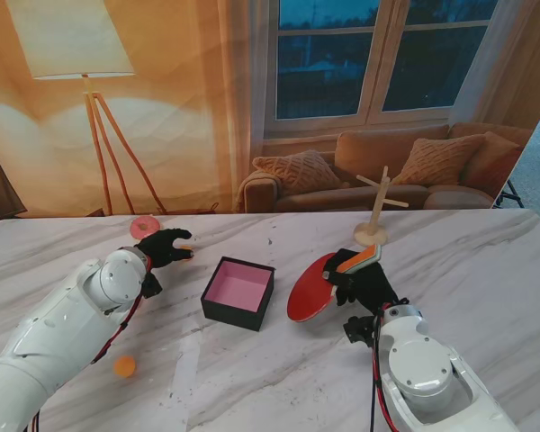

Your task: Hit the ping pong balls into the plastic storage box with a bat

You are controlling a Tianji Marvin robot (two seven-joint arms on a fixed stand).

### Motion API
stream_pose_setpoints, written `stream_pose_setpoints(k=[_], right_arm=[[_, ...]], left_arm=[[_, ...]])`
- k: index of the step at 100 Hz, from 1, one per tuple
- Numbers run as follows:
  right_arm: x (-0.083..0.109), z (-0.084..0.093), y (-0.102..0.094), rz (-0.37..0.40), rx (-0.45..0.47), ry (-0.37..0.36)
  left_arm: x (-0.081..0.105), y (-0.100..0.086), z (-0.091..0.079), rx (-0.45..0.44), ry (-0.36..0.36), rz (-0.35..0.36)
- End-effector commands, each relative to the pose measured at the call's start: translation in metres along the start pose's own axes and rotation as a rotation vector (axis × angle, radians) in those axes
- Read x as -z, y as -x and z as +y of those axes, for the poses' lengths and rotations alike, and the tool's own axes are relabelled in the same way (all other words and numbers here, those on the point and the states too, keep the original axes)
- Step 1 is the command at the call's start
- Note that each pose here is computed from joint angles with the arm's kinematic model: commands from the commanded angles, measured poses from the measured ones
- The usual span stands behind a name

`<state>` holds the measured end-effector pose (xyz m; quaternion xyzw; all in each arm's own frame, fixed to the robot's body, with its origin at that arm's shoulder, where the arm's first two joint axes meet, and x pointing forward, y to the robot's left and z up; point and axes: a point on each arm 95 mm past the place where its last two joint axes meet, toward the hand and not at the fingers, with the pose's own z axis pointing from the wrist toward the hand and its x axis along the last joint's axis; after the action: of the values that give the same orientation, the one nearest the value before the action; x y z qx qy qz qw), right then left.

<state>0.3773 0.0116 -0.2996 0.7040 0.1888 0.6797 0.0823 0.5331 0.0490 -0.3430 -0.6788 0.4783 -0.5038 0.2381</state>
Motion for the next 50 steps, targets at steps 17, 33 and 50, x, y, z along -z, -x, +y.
stream_pose_setpoints(k=[17, 33, 50], right_arm=[[0.0049, -0.0002, -0.0037, 0.018, -0.009, -0.016], [0.0052, -0.0001, -0.0042, 0.022, -0.013, -0.014], [0.0055, -0.0007, -0.0040, 0.020, -0.014, -0.016]], left_arm=[[-0.0085, -0.0049, 0.0048, 0.005, 0.031, -0.009], [-0.0116, -0.0031, 0.0078, 0.006, 0.039, -0.031], [-0.0132, -0.0008, 0.0110, -0.013, 0.041, -0.054]])
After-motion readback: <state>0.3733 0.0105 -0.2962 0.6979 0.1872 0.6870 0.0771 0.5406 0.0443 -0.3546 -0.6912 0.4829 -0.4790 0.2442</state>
